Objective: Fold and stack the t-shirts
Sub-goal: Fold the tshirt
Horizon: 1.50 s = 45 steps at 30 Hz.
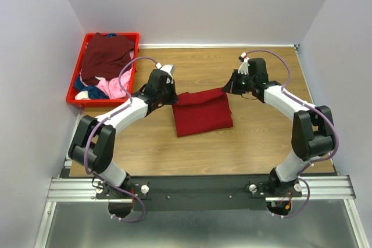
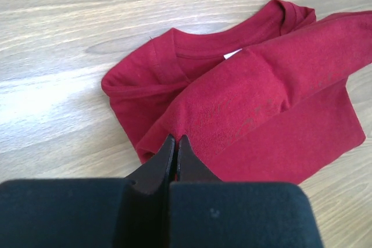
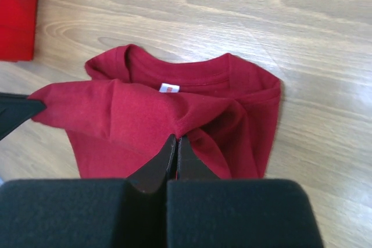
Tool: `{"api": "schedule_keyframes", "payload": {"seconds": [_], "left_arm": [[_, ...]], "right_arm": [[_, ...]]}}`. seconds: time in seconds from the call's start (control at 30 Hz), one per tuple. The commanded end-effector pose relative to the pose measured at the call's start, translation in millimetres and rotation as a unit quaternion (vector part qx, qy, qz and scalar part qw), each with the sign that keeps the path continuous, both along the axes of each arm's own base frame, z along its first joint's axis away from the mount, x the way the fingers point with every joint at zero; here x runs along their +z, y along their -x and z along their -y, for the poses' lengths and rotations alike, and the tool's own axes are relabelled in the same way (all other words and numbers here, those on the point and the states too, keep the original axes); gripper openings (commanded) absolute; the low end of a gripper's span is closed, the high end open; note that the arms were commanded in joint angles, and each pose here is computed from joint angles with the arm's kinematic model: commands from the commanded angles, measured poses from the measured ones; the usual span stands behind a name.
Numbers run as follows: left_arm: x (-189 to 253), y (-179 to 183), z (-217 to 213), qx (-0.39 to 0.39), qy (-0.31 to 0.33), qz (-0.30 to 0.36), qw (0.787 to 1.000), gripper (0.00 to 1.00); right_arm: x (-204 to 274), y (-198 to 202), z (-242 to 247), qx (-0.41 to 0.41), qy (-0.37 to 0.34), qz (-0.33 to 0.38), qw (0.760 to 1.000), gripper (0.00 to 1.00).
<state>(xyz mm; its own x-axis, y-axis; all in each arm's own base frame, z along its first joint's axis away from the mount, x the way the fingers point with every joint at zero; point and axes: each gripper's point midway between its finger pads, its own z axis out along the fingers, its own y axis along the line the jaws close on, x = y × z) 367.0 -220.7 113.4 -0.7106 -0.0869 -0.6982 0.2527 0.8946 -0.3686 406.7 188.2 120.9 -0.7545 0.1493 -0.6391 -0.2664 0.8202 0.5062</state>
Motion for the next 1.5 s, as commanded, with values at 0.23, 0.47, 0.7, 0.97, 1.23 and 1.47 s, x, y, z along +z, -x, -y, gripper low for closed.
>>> {"api": "schedule_keyframes", "payload": {"seconds": [0.23, 0.47, 0.7, 0.97, 1.23, 1.47], "left_arm": [[2, -16, 8, -0.001, -0.010, 0.016, 1.000, 0.00], [-16, -29, 9, 0.009, -0.022, 0.006, 1.000, 0.01], [-14, -40, 16, 0.006, -0.016, 0.018, 1.000, 0.11], [16, -36, 24, -0.004, -0.003, 0.051, 0.999, 0.00], [52, -27, 38, -0.023, 0.014, 0.103, 0.994, 0.00], [17, -39, 47, -0.027, 0.001, 0.075, 0.997, 0.00]], "right_arm": [[-27, -6, 20, -0.062, 0.041, -0.015, 0.997, 0.01], [-49, -11, 29, -0.084, 0.063, -0.029, 0.994, 0.01], [-61, -14, 34, -0.108, 0.067, -0.035, 0.991, 0.02], [-27, -14, 31, -0.106, 0.048, 0.001, 0.993, 0.02], [4, 2, 44, -0.147, 0.035, 0.030, 0.988, 0.02], [-35, 9, 60, -0.196, 0.061, -0.009, 0.979, 0.02]]}}
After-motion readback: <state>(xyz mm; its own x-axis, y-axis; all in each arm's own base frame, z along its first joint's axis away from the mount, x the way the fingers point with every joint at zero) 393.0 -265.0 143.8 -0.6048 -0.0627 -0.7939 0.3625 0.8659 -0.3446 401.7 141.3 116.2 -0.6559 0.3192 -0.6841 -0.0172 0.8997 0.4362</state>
